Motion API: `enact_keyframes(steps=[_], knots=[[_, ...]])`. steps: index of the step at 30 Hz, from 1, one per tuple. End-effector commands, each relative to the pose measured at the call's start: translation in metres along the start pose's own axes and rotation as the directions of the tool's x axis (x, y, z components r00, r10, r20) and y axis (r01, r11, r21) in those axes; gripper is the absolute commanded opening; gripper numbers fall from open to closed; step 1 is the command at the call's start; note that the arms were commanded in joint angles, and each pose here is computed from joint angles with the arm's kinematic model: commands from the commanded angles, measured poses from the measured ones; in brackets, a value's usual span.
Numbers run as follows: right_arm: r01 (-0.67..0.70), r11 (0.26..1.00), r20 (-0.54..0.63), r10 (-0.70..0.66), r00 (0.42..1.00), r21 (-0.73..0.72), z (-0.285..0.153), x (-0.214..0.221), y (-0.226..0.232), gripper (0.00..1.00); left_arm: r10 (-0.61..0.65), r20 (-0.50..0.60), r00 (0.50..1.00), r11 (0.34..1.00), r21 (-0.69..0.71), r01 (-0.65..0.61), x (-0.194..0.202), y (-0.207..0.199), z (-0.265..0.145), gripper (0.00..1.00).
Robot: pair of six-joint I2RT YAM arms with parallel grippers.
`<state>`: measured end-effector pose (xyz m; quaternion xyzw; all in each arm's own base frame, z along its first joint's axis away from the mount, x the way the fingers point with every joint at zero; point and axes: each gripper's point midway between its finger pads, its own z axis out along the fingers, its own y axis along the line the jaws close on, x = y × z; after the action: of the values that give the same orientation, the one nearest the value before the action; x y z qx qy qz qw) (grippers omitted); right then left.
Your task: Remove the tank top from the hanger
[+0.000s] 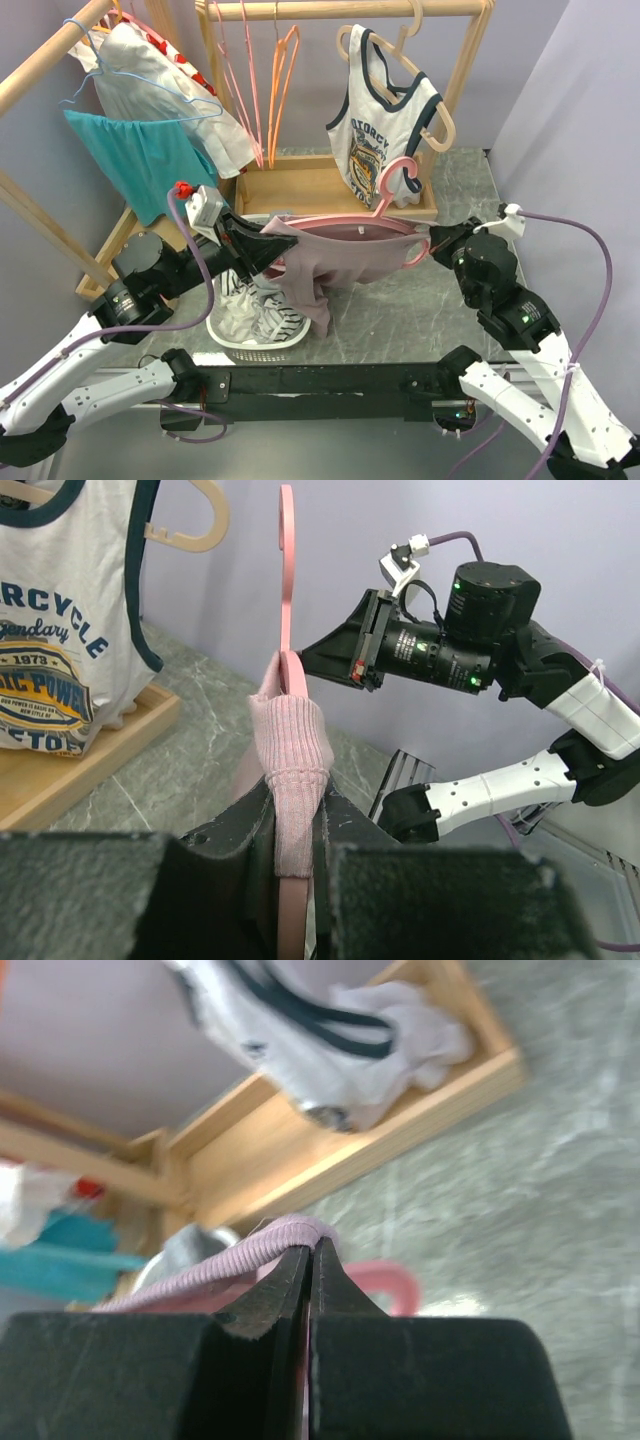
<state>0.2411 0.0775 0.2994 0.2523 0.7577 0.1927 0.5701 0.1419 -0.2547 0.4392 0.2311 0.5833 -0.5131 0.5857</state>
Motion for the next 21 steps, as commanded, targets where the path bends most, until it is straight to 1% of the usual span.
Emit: enact_keyframes(steps=[1, 7, 9, 12, 18, 21], knots=[[0.083, 0.985, -0.021, -0.081, 0.996, 0.153, 0.015, 0.004, -0.038, 0.00, 0.040, 0.135, 0.990, 0.998, 0.047, -0.047, -0.049, -0.023, -0.014, 0.01], [0.114, 0.985, -0.204, -0.085, 0.975, 0.133, 0.031, 0.054, -0.049, 0.00, 0.049, 0.177, 0.983, 0.998, 0.023, -0.054, -0.060, -0.021, -0.020, 0.01], [0.132, 0.978, -0.254, -0.088, 0.963, 0.162, 0.033, 0.070, -0.060, 0.00, 0.054, 0.193, 0.980, 0.998, 0.010, -0.057, -0.064, -0.020, -0.023, 0.01], [0.155, 0.968, -0.286, -0.094, 0.954, 0.198, 0.034, 0.083, -0.075, 0.00, 0.064, 0.226, 0.972, 0.998, -0.007, -0.064, -0.072, -0.020, -0.028, 0.01], [0.171, 0.955, -0.311, -0.091, 0.946, 0.242, 0.040, 0.093, -0.091, 0.00, 0.094, 0.279, 0.956, 0.995, -0.047, -0.084, -0.090, -0.018, -0.039, 0.01], [0.172, 0.958, -0.346, -0.084, 0.934, 0.230, 0.046, 0.103, -0.093, 0.00, 0.102, 0.299, 0.949, 0.994, -0.055, -0.090, -0.097, -0.019, -0.044, 0.01]])
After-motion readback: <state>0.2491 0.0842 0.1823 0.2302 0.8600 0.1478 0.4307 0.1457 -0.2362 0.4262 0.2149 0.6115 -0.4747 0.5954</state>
